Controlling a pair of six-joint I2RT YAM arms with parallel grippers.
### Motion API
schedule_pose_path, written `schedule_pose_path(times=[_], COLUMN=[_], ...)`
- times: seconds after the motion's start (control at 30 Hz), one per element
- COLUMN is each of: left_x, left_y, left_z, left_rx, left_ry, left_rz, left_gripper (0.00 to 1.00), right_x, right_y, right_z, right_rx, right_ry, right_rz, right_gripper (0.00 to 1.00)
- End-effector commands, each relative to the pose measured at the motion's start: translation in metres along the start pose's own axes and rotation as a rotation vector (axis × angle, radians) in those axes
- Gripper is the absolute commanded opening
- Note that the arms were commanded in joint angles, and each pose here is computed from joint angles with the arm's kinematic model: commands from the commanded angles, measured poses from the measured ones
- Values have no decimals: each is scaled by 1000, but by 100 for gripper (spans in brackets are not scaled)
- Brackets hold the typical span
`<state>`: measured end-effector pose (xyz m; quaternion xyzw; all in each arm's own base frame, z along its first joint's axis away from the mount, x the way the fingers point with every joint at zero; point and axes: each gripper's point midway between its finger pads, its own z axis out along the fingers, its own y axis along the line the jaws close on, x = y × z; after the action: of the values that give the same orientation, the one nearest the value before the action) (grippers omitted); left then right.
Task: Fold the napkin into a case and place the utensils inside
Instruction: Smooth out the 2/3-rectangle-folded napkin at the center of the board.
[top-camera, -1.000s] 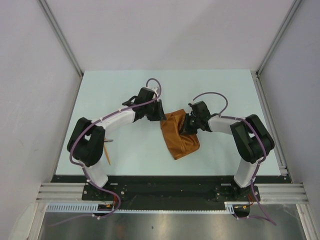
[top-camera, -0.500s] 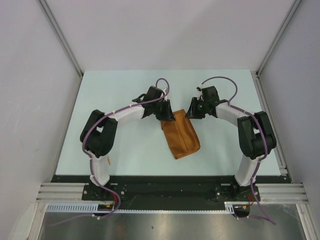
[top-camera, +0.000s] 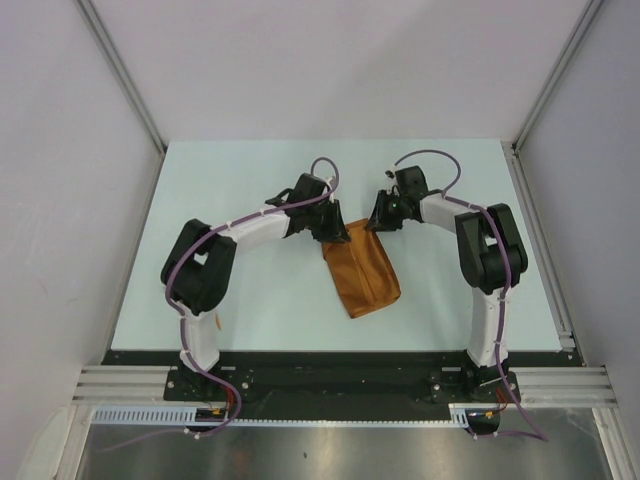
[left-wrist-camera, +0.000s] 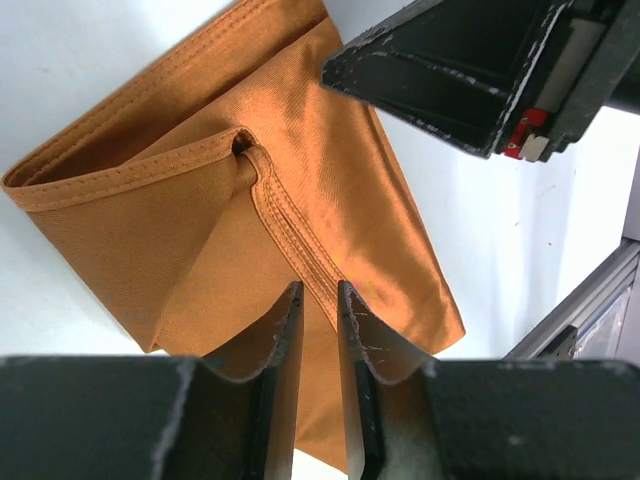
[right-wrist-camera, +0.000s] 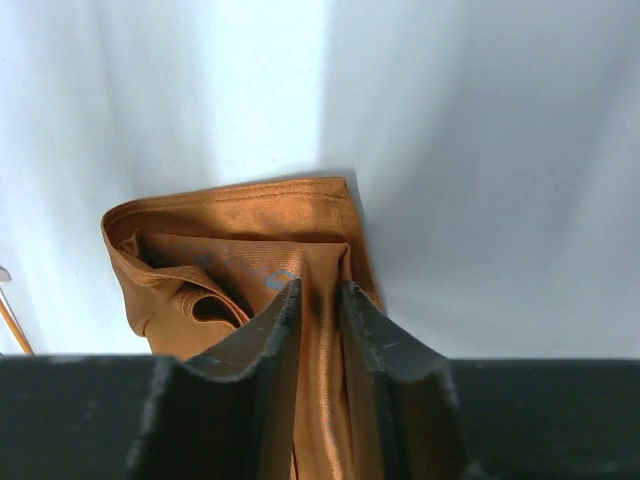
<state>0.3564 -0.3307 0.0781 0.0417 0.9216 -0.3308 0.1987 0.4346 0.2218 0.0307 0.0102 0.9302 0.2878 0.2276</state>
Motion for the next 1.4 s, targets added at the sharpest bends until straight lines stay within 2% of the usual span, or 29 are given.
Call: schedule_pose_path(times=[0.0, 0.17, 0.3, 0.57, 0.7, 0.8, 0.83, 0.9, 0.93, 1.0, 1.23, 1.27, 1.37], left_x=[-7, -15, -23, -32, -43, -44, -45, -48, -51, -56, -63, -63, -64], left_y=[-3, 2, 3, 6, 4, 8, 8, 10, 12, 13, 23, 24, 26], left_z=[-9, -13, -17, -10, -4, 2, 2, 2, 0, -2, 9, 11, 21], left_rx=[-14, -55, -63, -76, -79, -94, -92, -96, -102, -99, -78, -79, -64], left_ry=[-41, -84, -118, -122, -121, -112, -115, -122, -132, -145, -113, -110, -95], left_rz=[9, -2, -8, -22, -21, -24, -24, -27, -30, -31, -44, -48, -57], left_gripper=[24, 24, 25, 25, 23, 21, 20, 18, 18, 15, 9, 8, 8], right_x=[-17, -26, -33, -32, -37, -44, -46, -48, -48, -38, -12, 3, 18], right_y=[13, 19, 26, 11, 1, -1, -1, 6, 10, 16, 54, 55, 77], right_z=[2, 1, 1, 21, 21, 13, 10, -3, -9, -16, -57, -58, -66], right_rx=[-33, -35, -37, -15, 16, 47, 54, 71, 81, 124, 80, 45, -77], right_ry=[-29, -42, -51, -29, -34, -47, -51, -57, -61, -48, -56, -21, -6], right_rz=[-36, -51, -52, -44, -64, -79, -90, -100, -112, -143, -169, -154, -152], right_gripper=[21, 0, 0, 0, 6, 20, 29, 35, 44, 54, 57, 56, 47])
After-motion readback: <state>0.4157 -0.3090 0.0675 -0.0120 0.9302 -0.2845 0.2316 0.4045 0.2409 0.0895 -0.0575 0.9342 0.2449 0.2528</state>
